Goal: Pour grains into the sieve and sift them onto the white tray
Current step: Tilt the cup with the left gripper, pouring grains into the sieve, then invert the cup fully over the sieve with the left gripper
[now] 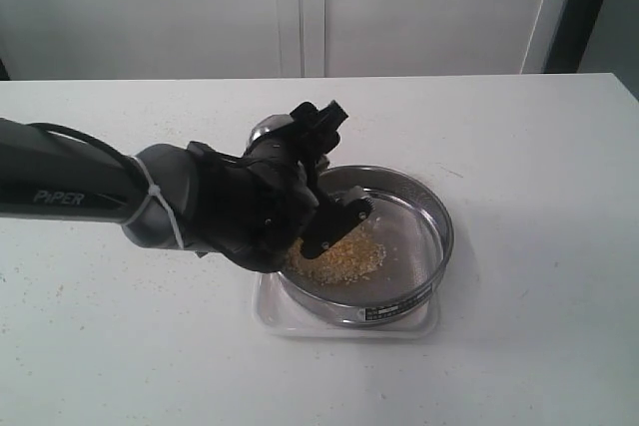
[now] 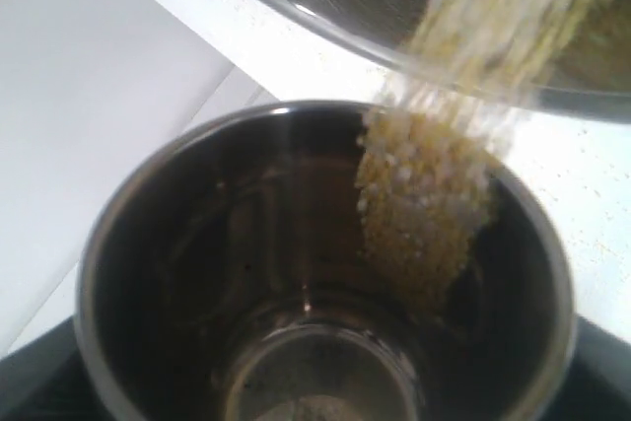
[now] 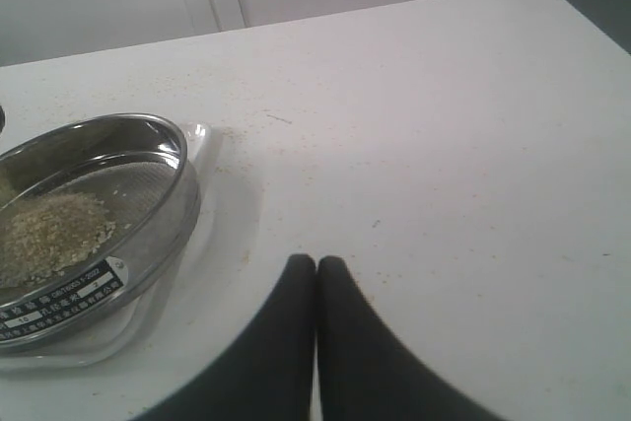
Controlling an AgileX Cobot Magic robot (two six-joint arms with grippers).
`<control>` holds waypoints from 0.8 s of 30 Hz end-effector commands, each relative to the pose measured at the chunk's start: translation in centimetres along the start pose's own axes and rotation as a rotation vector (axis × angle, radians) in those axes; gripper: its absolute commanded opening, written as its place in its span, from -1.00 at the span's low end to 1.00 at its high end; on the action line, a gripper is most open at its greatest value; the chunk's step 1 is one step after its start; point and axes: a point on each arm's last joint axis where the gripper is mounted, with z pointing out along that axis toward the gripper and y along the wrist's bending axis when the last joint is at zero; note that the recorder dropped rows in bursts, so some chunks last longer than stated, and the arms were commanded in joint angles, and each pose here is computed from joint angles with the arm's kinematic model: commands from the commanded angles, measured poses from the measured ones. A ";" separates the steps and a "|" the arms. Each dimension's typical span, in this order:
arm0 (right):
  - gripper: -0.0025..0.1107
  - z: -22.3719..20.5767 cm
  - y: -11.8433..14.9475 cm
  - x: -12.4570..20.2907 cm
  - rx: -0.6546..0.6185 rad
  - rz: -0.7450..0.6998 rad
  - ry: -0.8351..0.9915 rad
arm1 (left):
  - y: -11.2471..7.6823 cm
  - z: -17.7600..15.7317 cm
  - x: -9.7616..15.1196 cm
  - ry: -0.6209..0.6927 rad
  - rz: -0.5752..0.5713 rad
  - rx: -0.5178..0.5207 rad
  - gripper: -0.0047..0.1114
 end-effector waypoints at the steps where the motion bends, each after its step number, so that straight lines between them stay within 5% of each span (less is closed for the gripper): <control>1: -0.96 0.0 0.0 0.1 -0.002 -0.004 -0.012 | 1.0 -1.4 -1.0 0.014 0.055 -0.043 -0.92; 24: -0.96 0.0 0.0 0.1 -0.002 -0.004 -0.012 | 1.6 -2.8 -0.7 0.159 0.072 -0.039 -0.92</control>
